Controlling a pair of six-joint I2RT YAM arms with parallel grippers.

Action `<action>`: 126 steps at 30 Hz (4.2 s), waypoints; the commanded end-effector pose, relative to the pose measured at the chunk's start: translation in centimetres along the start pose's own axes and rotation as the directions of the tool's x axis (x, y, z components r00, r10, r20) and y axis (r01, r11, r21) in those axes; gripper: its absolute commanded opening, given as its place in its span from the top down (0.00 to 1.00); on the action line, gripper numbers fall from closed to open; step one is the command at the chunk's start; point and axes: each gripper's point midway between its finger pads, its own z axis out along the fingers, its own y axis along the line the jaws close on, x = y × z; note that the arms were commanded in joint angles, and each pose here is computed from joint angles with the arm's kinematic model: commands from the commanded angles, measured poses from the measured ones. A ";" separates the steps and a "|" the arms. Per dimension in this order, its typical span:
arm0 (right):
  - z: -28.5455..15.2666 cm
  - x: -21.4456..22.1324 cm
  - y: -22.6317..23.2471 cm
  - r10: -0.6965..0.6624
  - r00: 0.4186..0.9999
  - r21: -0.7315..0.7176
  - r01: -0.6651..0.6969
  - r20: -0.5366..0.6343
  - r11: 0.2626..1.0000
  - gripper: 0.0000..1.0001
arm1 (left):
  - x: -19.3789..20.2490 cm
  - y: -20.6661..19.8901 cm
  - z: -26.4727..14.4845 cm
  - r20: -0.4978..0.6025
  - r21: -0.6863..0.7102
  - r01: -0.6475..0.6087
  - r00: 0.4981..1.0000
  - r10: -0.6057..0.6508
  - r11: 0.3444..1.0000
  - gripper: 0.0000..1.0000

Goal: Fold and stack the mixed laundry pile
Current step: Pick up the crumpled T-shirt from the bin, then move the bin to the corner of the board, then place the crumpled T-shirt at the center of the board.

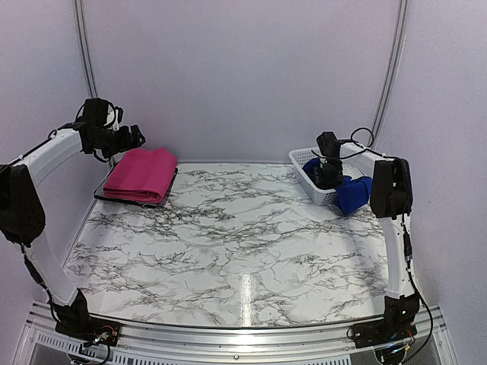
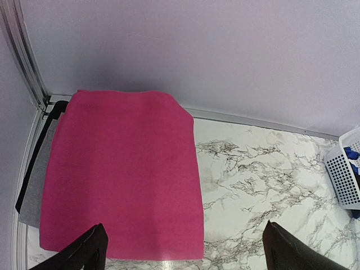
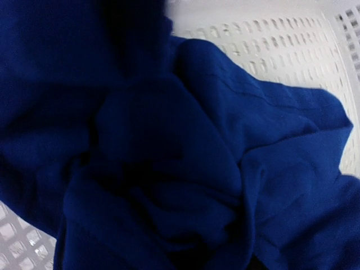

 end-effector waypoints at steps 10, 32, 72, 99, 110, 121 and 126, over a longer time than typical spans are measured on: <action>-19.8 -11.3 0.3 0.059 0.892 -0.260 0.067 0.448 0.963 1.00 | -5.4 -2.1 -2.3 0.181 0.105 0.105 0.976 -0.123 0.989 0.01; -45.2 0.8 5.1 0.097 0.705 -0.503 0.396 0.703 0.768 1.00 | -2.6 -4.5 -4.7 0.136 0.268 0.110 0.979 -0.151 0.957 0.01; -45.5 -4.5 16.0 0.029 0.643 -0.516 0.586 0.765 0.625 1.00 | -1.3 -3.3 -7.3 0.173 0.192 0.077 0.979 -0.111 0.978 0.01; -65.8 6.1 20.0 0.259 0.536 -0.579 0.804 0.803 0.132 1.00 | -1.4 -3.0 -7.4 0.188 0.166 0.078 0.976 -0.109 0.983 0.01; -31.9 7.5 14.2 0.135 0.897 -0.718 0.239 0.421 0.654 1.00 | 0.0 -2.4 -6.9 0.166 0.144 0.087 0.980 -0.111 0.986 0.01; -12.3 13.3 4.1 0.208 0.977 -0.533 -0.150 0.050 0.832 1.00 | 1.5 -2.0 -6.0 0.122 0.135 0.085 0.987 -0.102 0.987 0.01; -8.2 10.9 1.0 0.284 0.957 -0.446 -0.227 0.063 0.866 1.00 | 1.7 -1.9 -6.1 0.120 0.130 0.087 0.987 -0.103 0.988 0.01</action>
